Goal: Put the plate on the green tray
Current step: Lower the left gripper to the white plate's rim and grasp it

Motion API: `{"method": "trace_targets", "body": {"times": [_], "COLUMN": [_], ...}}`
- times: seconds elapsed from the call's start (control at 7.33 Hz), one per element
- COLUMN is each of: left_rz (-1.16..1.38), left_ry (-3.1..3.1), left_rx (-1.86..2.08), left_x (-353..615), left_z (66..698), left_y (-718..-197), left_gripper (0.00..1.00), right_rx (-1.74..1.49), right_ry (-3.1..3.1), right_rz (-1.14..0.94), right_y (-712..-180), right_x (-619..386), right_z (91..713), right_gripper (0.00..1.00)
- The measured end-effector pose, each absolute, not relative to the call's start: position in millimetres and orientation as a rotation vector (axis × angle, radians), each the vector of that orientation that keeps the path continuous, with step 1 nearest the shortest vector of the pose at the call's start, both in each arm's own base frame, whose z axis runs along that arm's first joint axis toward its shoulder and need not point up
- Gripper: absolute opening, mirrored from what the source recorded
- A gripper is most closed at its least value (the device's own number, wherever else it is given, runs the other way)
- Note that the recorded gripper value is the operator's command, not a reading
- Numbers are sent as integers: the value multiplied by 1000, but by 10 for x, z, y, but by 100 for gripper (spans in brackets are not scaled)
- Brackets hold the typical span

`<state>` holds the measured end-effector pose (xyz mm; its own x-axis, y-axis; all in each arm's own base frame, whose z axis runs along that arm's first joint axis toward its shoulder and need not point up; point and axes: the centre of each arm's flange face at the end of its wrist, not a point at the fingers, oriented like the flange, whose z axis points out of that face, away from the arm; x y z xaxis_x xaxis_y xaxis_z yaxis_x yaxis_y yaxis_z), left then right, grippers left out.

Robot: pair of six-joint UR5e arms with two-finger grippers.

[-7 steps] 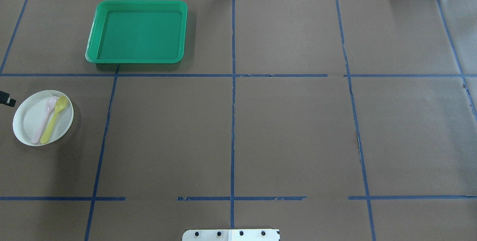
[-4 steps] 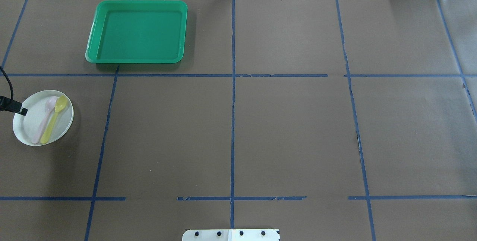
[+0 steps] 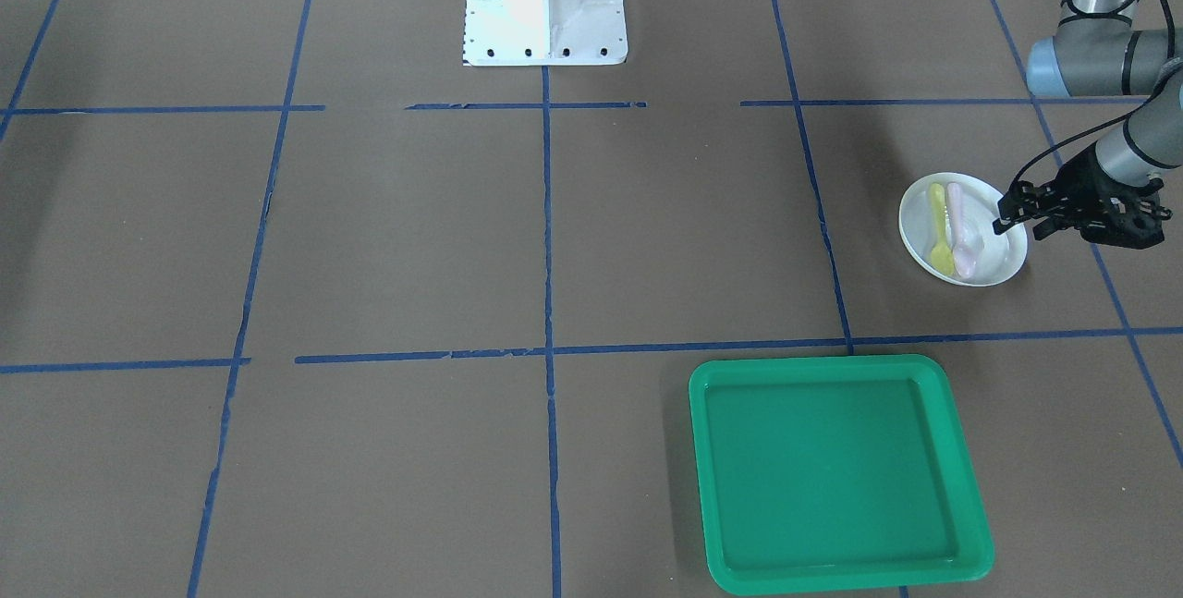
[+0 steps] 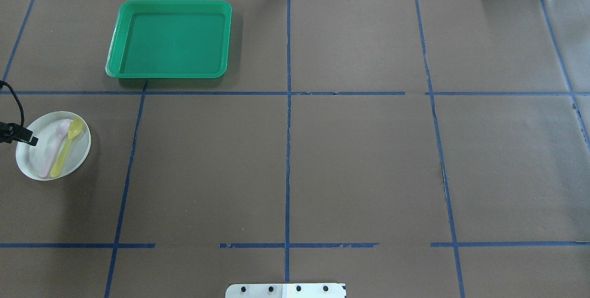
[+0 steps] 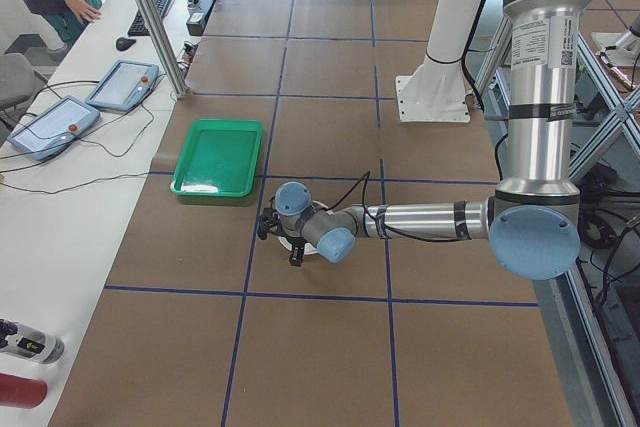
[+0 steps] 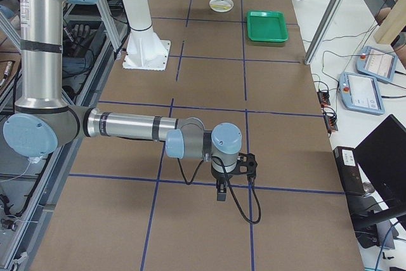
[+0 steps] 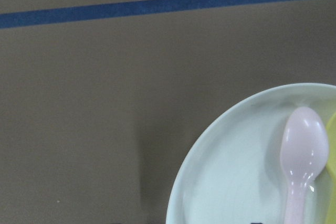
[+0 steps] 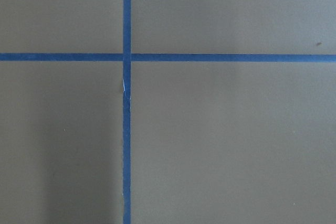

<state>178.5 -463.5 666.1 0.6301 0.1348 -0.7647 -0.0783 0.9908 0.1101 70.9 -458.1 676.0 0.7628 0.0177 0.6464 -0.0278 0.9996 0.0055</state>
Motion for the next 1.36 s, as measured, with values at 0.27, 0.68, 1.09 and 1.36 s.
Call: {"method": "trace_targets", "body": {"times": [0.27,0.68,1.09,1.36], "left_rz": [124,123,125,133], "left_ry": [879,876,876,879], "left_rx": [66,60,61,65], "left_x": [1791,1789,1787,1781], "left_z": [6687,6741,6748,6740], "left_y": [-4632,-4625,-4621,-4611], "left_gripper": [54,37,0,0], "right_rx": [15,15,16,14], "right_ry": [-703,-703,-703,-702], "right_rz": [25,25,24,25], "right_y": [-4582,-4582,-4582,-4581], "right_x": [709,709,709,709], "right_z": [6760,6757,6755,6762], "right_gripper": [100,100,100,100]}}
